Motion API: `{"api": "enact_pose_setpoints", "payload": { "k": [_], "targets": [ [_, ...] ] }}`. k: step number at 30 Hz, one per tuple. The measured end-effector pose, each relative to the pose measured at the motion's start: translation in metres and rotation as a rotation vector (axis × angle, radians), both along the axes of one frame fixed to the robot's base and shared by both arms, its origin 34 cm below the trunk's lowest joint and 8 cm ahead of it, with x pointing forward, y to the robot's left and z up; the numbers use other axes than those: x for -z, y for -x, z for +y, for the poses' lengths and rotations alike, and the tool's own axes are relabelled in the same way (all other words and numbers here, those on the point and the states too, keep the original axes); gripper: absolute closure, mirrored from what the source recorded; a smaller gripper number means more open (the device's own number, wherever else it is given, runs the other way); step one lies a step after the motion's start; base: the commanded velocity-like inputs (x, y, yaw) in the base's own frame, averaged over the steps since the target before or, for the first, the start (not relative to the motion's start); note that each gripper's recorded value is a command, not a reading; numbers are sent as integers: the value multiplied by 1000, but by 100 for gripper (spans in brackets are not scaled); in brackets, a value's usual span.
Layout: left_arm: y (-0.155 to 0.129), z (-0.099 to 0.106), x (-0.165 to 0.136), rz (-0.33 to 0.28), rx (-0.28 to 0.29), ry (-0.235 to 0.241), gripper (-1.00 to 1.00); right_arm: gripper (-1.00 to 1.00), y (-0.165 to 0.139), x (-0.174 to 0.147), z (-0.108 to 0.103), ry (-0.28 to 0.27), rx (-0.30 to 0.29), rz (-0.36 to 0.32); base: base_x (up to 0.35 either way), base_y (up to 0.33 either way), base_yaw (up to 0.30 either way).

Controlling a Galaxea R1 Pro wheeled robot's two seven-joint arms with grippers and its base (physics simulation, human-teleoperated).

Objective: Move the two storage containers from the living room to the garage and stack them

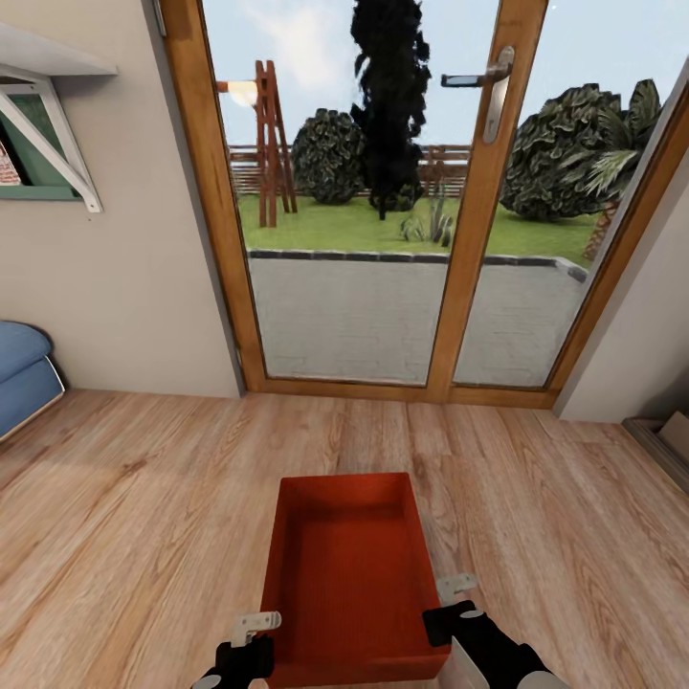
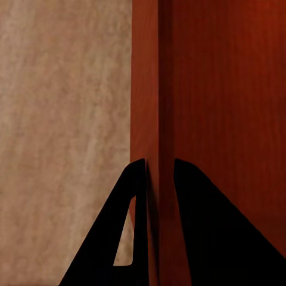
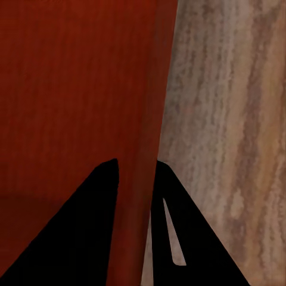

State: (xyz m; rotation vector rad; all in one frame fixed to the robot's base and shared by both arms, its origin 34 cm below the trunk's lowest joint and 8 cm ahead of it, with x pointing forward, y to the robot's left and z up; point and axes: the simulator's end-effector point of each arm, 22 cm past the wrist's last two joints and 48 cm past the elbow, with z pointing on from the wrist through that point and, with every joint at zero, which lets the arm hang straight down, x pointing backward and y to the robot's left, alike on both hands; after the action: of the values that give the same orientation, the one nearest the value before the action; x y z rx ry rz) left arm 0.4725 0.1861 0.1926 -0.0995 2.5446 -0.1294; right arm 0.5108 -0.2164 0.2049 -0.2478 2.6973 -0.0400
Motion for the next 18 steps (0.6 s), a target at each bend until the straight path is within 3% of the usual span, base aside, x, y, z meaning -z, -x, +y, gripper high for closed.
{"api": "enact_pose_setpoints", "payload": {
  "k": [18],
  "targets": [
    [-20,0,-28,-66,-2,2,100,100,-20,-31,0,-3,-2,-71,0,0,0]
  ]
}}
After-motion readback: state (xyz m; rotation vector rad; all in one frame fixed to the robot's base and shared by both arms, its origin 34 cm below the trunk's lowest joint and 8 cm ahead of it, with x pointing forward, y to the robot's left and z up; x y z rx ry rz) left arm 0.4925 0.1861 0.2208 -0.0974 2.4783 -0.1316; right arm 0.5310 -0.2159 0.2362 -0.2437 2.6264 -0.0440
